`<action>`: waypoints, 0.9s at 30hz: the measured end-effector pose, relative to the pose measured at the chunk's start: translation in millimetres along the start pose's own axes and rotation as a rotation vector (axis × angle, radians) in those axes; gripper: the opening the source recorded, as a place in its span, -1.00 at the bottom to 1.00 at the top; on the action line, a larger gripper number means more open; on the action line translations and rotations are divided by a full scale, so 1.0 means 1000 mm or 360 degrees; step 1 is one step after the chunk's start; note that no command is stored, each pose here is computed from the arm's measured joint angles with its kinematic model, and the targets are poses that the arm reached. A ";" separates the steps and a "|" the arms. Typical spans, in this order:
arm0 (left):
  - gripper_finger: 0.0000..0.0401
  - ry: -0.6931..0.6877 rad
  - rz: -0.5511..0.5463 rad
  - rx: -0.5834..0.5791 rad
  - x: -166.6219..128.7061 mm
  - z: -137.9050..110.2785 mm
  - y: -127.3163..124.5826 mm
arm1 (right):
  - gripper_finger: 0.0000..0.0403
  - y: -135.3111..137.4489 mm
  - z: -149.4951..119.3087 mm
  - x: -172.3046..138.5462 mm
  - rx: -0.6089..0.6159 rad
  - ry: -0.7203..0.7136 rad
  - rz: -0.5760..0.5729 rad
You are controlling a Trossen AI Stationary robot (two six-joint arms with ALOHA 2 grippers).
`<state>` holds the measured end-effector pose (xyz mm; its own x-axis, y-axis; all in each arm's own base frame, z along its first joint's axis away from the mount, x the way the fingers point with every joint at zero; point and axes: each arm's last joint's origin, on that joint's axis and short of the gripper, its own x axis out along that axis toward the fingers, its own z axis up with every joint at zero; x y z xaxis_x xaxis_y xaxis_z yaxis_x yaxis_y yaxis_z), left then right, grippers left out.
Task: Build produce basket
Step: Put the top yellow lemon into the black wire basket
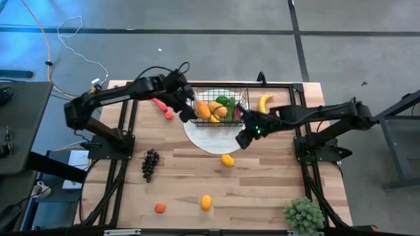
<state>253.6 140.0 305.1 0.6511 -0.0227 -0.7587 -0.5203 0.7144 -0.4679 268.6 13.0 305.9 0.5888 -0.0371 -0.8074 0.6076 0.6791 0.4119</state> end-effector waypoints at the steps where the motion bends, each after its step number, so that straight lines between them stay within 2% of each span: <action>1: 0.43 0.0000 0.0016 0.0007 -0.007 -0.004 -0.003 | 0.00 0.001 -0.004 0.003 0.0009 0.0001 0.0017; 8: 0.43 -0.0033 -0.0019 0.0020 -0.044 -0.028 -0.027 | 0.20 0.004 -0.023 0.026 0.0026 -0.0033 0.0146; 14: 0.43 -0.0051 -0.0077 0.0115 -0.062 -0.044 -0.042 | 0.33 -0.002 -0.037 0.050 0.0075 -0.0110 0.0275; 21: 0.43 -0.0014 -0.0095 0.0172 -0.068 -0.053 -0.049 | 0.33 -0.009 -0.051 0.073 0.0037 -0.0081 0.0277; 24: 0.43 -0.0034 -0.0053 0.0187 -0.068 -0.054 -0.048 | 0.33 0.001 -0.053 0.084 -0.0097 -0.0051 0.0261; 27: 0.43 -0.0034 0.0018 0.0168 -0.068 -0.055 -0.046 | 0.33 0.016 -0.049 0.093 -0.0139 -0.0051 0.0226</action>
<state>202.9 70.3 353.8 0.6575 -0.0002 -0.7534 -0.4675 0.7842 -0.4082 307.1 56.1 216.2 0.6829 0.0415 -0.7293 0.4692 0.7403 0.4815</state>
